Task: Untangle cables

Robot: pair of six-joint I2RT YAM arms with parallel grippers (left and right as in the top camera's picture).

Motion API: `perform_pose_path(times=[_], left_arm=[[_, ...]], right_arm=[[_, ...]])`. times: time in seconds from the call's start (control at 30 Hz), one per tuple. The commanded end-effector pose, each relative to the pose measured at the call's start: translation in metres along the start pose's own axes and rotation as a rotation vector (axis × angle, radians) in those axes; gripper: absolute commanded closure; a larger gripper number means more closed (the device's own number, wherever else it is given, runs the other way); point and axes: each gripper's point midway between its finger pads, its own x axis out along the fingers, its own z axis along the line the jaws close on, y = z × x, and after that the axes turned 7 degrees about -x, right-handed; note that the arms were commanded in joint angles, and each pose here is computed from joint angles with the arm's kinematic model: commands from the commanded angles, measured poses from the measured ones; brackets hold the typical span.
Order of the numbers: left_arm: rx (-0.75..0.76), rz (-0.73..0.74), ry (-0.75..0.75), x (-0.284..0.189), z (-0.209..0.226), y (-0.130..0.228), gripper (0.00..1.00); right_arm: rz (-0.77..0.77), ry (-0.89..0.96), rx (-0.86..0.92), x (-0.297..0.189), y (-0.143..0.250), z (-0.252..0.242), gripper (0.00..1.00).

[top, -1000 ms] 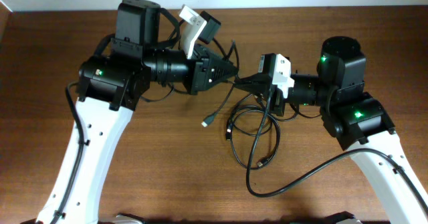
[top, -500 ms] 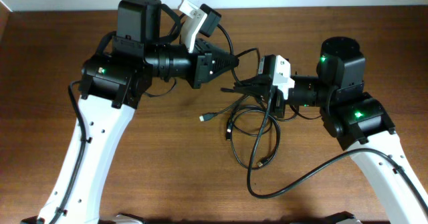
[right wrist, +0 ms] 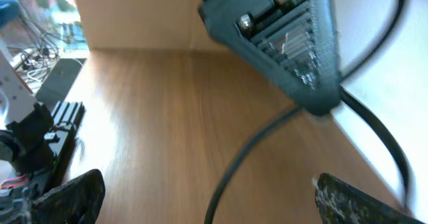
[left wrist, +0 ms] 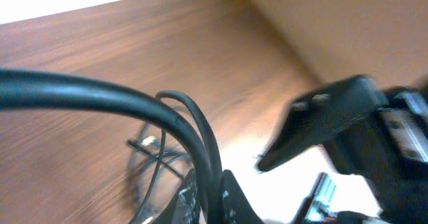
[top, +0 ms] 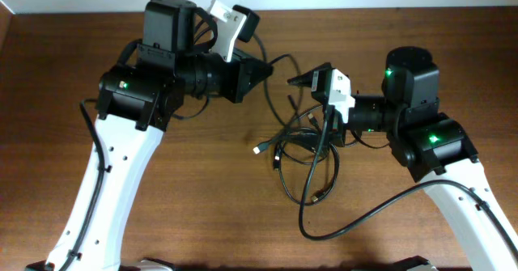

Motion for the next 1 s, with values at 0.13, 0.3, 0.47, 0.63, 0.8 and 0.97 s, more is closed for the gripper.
perform_pose_path(times=[0.13,0.3,0.47,0.63,0.8,0.97], left_arm=[[-0.042,-0.011,-0.455,-0.016,0.08,0.004,1.0],[-0.11,-0.045,-0.532,-0.038,0.112,0.0,1.0],[-0.21,-0.088,-0.628,-0.075,0.156,0.0,1.0],[-0.314,-0.141,-0.728,-0.12,0.198,0.004,1.0],[-0.421,-0.209,-0.837,-0.172,0.239,0.014,0.96],[-0.539,-0.292,-0.955,-0.234,0.275,0.033,0.99]], right_arm=[[0.149,0.097,0.083,-0.006,0.026,-0.008,0.01],[0.172,0.099,0.105,-0.007,0.032,-0.007,0.01],[0.174,0.097,0.108,-0.007,0.032,-0.006,0.01],[0.176,0.095,0.111,-0.007,0.033,-0.005,0.01],[0.183,0.09,0.123,-0.007,0.035,-0.003,0.01],[0.184,0.088,0.126,-0.007,0.035,-0.003,0.01]])
